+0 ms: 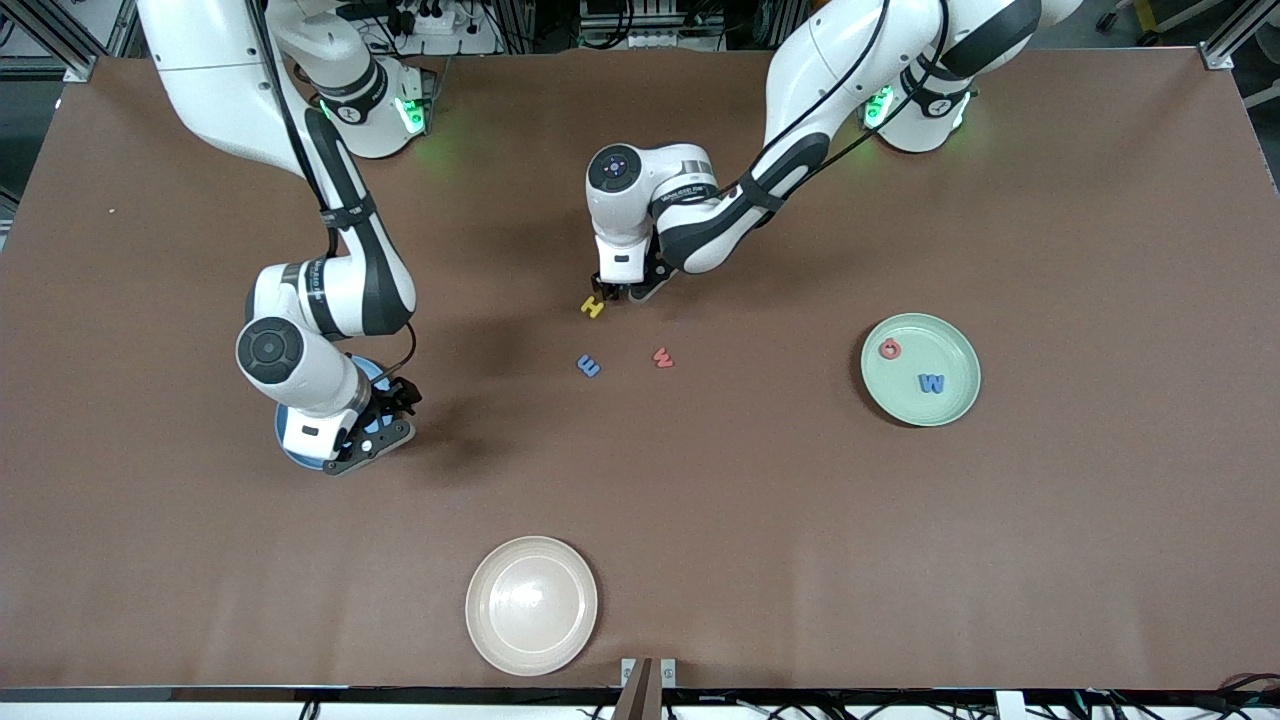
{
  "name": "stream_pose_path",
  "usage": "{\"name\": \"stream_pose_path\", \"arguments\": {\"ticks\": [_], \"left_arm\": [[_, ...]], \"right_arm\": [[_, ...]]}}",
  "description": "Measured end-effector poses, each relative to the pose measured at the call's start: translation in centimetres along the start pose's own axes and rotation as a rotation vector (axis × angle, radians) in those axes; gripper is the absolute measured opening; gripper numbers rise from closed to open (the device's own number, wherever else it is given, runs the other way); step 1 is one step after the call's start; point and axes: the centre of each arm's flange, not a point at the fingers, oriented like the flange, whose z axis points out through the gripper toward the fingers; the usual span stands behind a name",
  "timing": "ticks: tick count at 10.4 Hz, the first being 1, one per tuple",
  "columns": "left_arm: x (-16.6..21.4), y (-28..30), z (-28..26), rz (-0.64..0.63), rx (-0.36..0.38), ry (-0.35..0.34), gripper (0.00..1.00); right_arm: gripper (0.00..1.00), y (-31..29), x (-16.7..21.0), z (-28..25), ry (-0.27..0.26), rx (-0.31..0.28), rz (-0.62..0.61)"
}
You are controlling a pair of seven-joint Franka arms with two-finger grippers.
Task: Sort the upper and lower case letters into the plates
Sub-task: 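Grasp the cyan R with the left gripper while the right gripper withdraws, then lift the R with the left gripper while the right gripper returns to the letters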
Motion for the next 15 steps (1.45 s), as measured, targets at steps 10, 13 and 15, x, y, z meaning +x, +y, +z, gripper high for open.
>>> {"name": "stream_pose_path", "arguments": {"ticks": [10, 13, 15], "left_arm": [[-0.6, 0.5, -0.6, -0.045, -0.018, -0.004, 0.50], [-0.7, 0.5, -0.6, -0.048, -0.018, -0.006, 0.46], [-0.9, 0.5, -0.7, -0.046, -0.020, -0.006, 0.37]], "right_arm": [[1.00, -2.0, 0.6, 0.0, -0.005, 0.003, 0.024], [1.00, -3.5, 1.0, -0.1, -0.005, 0.003, 0.033], [1.00, -3.7, 1.0, -0.1, -0.005, 0.003, 0.036]]}}
